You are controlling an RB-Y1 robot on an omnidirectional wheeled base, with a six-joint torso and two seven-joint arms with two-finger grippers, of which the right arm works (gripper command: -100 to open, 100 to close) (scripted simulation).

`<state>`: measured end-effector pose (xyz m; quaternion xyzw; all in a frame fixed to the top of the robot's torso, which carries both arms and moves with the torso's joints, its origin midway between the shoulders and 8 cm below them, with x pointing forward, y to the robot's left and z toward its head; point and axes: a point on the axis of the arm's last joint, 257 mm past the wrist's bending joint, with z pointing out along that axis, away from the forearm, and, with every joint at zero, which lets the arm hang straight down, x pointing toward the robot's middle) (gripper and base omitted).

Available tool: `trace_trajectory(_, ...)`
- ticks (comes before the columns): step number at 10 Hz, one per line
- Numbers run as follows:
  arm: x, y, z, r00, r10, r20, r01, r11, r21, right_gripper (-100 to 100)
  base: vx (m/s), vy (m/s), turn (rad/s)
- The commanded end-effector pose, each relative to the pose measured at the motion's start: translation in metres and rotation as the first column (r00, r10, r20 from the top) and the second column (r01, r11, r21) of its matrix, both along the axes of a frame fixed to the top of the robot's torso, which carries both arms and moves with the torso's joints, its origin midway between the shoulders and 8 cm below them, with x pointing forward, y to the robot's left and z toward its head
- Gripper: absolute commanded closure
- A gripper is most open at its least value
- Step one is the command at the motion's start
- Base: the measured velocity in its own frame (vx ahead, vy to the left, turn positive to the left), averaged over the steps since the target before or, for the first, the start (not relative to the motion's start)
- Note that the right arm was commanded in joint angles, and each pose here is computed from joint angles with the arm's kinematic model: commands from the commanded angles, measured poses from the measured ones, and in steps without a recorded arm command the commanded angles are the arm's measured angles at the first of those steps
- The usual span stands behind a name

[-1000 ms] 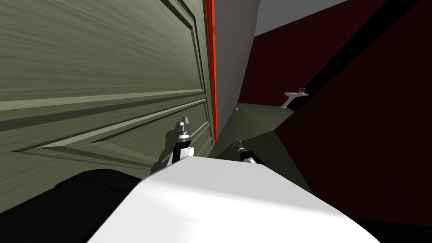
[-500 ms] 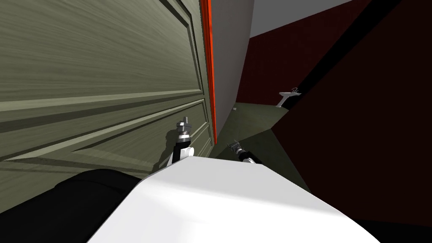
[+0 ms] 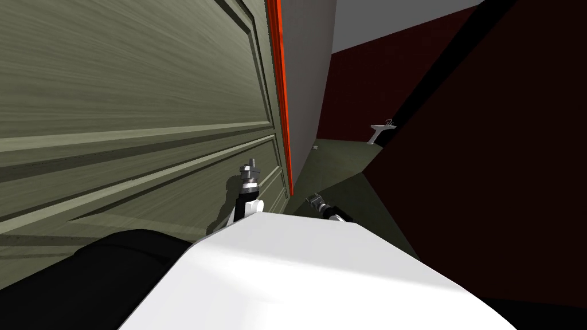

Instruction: Push the door open

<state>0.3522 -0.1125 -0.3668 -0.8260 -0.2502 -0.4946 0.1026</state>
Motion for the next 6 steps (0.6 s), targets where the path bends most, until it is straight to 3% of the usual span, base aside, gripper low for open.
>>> trace_trajectory(1,-0.009,0.008,-0.008,0.9989,0.015,-0.045,-0.013,0.999,0.039,-100,-0.011,0.032,-0.089)
trace_trajectory(3,-0.020,0.019,-0.015,0.9944,0.035,-0.099,-0.026,0.996,0.086,-100,-0.005,0.033,-0.099)
trace_trajectory(5,-0.030,0.031,-0.022,0.9868,0.057,-0.151,-0.036,0.990,0.134,-100,-0.008,0.033,-0.110)
trace_trajectory(6,-0.037,0.038,-0.025,0.9808,0.071,-0.182,-0.041,0.986,0.162,-100,-0.019,0.030,-0.099)
